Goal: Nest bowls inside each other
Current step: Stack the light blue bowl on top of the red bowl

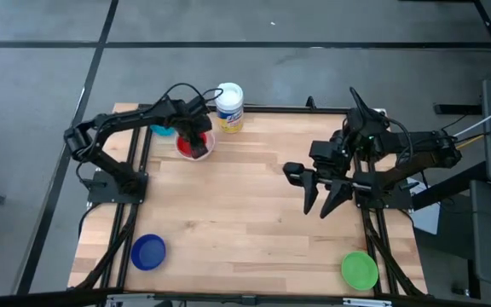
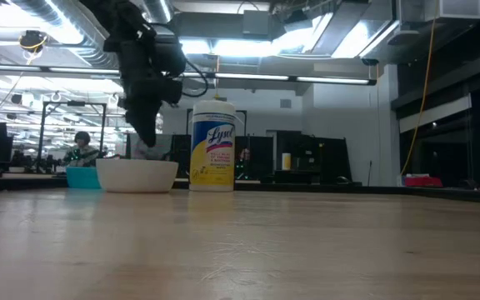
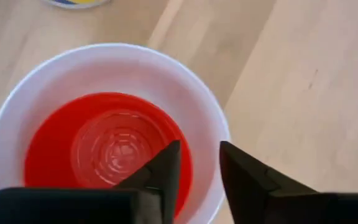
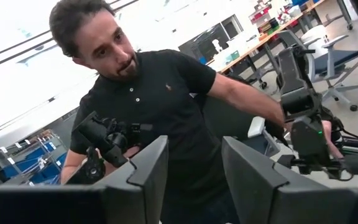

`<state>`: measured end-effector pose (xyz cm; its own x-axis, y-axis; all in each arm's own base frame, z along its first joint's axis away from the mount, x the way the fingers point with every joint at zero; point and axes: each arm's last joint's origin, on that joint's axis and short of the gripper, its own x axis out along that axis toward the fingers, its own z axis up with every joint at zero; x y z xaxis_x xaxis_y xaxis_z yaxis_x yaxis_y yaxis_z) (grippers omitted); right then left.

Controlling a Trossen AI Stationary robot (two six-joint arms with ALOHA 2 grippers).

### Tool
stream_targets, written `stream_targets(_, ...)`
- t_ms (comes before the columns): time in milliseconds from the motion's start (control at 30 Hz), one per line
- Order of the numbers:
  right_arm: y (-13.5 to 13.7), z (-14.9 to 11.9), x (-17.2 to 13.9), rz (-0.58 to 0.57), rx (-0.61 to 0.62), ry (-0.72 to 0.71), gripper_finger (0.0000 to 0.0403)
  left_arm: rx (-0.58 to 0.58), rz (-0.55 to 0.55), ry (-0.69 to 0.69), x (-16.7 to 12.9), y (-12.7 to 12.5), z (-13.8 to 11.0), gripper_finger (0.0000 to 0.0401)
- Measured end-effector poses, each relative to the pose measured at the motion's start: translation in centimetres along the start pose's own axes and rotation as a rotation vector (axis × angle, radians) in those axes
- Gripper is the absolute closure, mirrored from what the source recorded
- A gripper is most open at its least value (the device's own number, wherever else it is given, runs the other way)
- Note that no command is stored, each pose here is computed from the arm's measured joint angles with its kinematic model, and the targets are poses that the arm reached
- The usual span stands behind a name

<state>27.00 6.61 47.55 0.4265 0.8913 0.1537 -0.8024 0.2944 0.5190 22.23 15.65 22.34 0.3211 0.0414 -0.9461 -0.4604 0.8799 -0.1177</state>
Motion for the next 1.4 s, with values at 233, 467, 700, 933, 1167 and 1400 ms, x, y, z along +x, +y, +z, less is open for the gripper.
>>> stream_targets(233, 0.3, -0.1, 0.4, 0.005, -0.011, -0.014, 0.0245, -0.128, 0.228, -0.106, -4.2, 3.0, -1.5, 0.0271)
stream_targets(467, 0.5, 0.1, 0.4, 0.019, -0.061, -0.029, 0.0245, -0.359, 0.282, 0.023, -6.7, 7.3, -5.6, 0.0300)
stream_targets(700, 0.7, 0.2, 0.4, 0.033, -0.082, -0.034, 0.0245, -0.359, 0.130, 0.112, -6.4, 8.7, -7.2, 0.0344)
stream_targets(933, 1.1, 0.6, 0.4, 0.060, -0.114, -0.061, 0.0245, -0.276, 0.137, 0.278, -4.5, 9.1, -7.0, 0.0319)
stream_targets(1167, 1.3, 0.9, 0.3, 0.056, -0.100, -0.103, 0.0245, -0.211, 0.158, 0.359, -2.3, 10.3, -6.5, 0.0252)
stream_targets(1400, 1.5, 1.1, 0.2, 0.037, -0.098, -0.139, 0.0245, -0.181, 0.126, 0.403, 0.0, 11.3, -6.1, 0.0209)
